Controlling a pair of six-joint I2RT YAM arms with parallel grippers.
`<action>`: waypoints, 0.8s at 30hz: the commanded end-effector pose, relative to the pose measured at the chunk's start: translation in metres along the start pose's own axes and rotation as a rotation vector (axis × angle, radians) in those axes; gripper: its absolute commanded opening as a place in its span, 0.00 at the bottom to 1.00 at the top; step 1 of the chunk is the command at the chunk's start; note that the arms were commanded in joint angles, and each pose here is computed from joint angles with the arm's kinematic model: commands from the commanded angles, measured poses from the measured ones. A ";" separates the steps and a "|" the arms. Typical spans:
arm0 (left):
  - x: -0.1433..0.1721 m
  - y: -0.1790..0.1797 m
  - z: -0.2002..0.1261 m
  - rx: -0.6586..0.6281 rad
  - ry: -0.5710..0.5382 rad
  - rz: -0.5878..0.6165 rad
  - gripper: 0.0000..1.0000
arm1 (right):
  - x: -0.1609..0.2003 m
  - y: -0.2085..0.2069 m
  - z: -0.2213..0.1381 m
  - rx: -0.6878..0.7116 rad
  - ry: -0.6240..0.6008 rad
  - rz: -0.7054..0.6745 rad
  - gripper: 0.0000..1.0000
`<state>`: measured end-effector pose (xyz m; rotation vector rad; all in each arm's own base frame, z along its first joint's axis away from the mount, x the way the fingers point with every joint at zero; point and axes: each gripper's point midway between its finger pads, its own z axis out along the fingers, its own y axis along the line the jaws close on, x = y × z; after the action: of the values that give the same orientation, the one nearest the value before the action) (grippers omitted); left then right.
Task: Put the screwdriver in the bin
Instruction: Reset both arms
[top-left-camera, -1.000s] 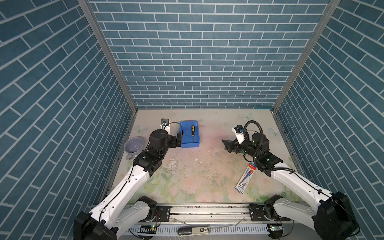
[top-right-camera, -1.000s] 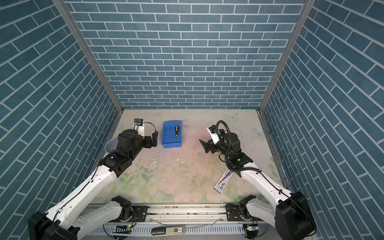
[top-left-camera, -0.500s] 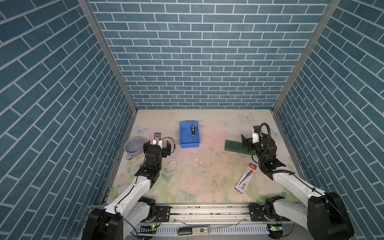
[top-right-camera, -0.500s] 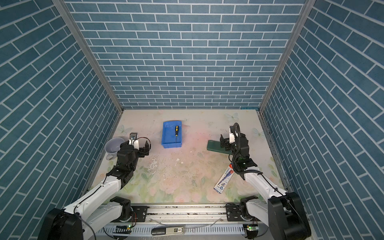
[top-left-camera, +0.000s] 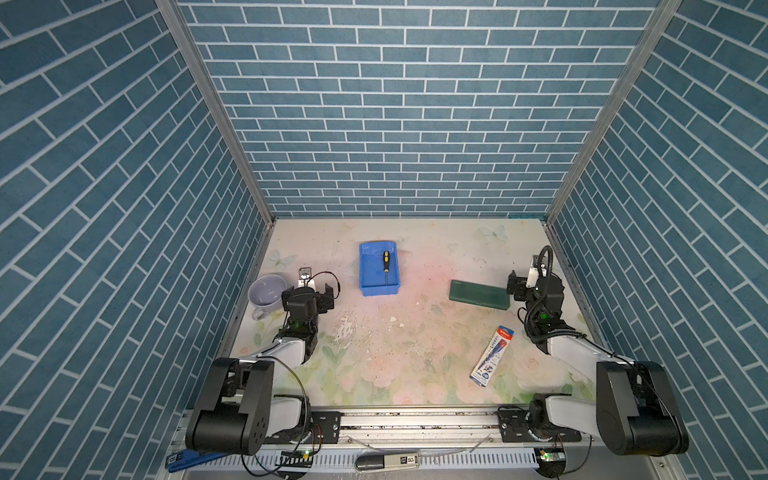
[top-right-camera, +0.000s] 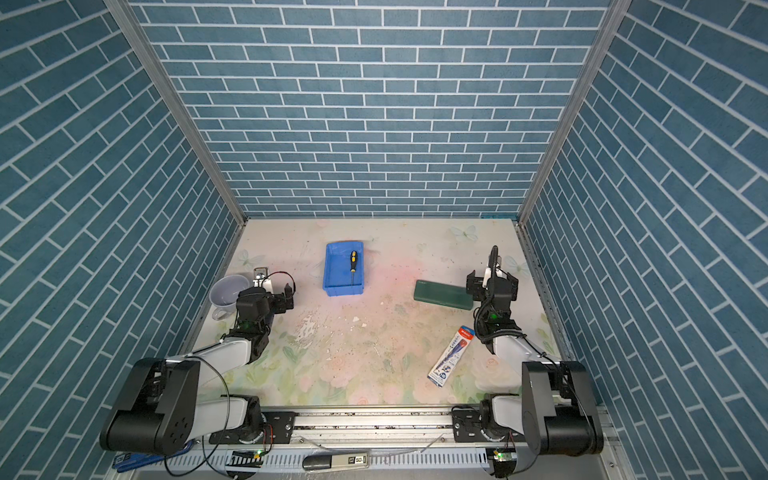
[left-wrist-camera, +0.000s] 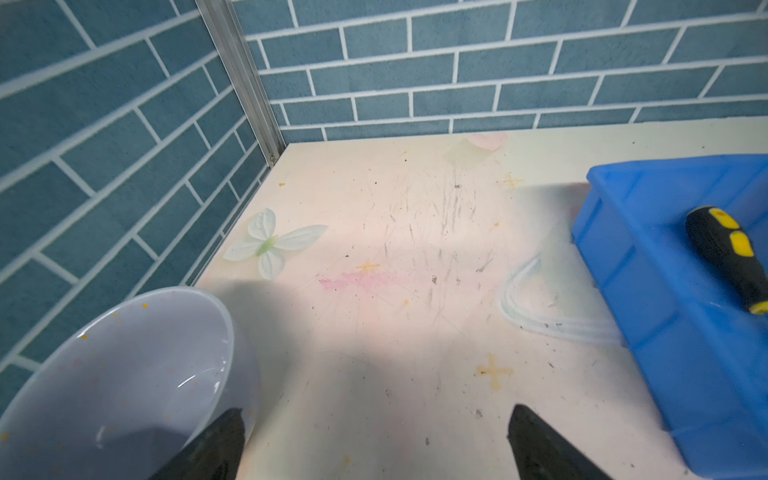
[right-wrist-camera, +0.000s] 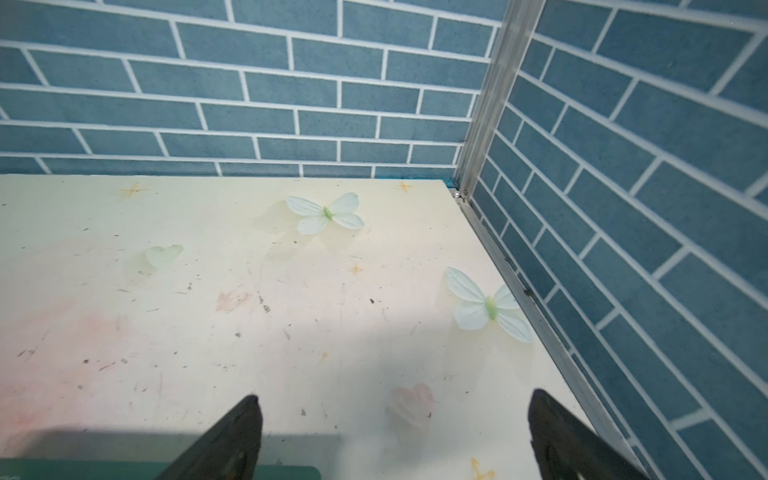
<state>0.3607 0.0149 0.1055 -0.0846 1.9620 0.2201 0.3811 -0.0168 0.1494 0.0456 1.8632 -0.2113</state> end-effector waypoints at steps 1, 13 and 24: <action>-0.020 0.002 0.005 0.006 -0.059 -0.014 1.00 | 0.025 -0.008 0.006 -0.010 0.018 0.078 0.99; -0.021 0.001 0.014 0.045 -0.046 -0.012 1.00 | 0.053 -0.006 0.014 -0.142 -0.012 0.160 0.99; -0.001 -0.007 0.034 0.104 -0.045 -0.003 1.00 | 0.052 -0.006 0.016 -0.142 -0.015 0.158 0.99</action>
<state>0.3862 0.0178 0.0784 -0.0367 1.9773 0.1317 0.3803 -0.0307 0.0933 0.0806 1.8639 0.0033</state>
